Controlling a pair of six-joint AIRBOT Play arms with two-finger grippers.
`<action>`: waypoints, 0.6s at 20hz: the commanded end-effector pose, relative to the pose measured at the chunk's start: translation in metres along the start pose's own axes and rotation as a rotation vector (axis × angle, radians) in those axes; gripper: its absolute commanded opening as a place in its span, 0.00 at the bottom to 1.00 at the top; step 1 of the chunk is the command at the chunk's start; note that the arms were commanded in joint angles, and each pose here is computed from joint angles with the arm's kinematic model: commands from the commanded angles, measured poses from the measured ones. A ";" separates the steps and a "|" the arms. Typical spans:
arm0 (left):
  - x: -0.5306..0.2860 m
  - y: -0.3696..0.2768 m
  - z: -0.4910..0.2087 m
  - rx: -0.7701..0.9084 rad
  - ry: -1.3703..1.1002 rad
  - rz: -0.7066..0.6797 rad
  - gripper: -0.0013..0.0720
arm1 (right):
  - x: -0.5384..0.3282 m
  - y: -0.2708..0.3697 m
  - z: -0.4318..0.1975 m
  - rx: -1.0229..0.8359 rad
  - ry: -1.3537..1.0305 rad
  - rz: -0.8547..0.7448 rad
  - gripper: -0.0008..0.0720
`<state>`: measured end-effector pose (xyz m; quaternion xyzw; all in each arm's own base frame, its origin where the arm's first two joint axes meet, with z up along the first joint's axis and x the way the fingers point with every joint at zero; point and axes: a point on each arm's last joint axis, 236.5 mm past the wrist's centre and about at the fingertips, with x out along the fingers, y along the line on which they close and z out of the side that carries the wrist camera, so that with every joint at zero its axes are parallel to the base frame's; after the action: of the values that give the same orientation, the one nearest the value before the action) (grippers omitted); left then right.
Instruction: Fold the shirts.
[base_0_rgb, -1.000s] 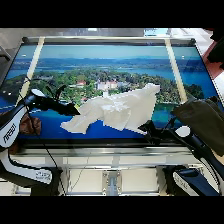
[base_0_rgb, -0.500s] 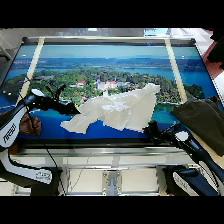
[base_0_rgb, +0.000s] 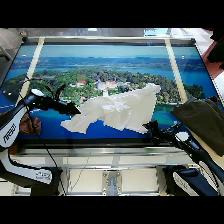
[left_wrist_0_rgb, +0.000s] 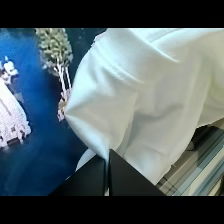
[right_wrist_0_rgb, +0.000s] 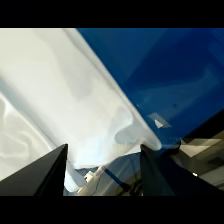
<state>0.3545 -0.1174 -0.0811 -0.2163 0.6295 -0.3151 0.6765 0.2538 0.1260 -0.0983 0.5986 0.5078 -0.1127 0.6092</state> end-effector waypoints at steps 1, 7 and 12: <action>0.000 0.000 0.000 0.002 -0.001 0.001 0.03 | 0.000 -0.006 -0.009 -0.008 0.037 -0.025 0.73; 0.000 0.000 0.000 0.002 -0.001 0.001 0.03 | 0.000 0.005 0.013 0.009 -0.055 0.022 0.06; -0.024 -0.031 0.009 0.077 0.025 -0.060 0.03 | -0.015 0.052 0.020 -0.310 -0.113 0.124 0.05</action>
<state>0.3589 -0.1191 -0.0662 -0.2099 0.6238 -0.3319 0.6758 0.2758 0.1165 -0.0843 0.5747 0.4726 -0.0862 0.6625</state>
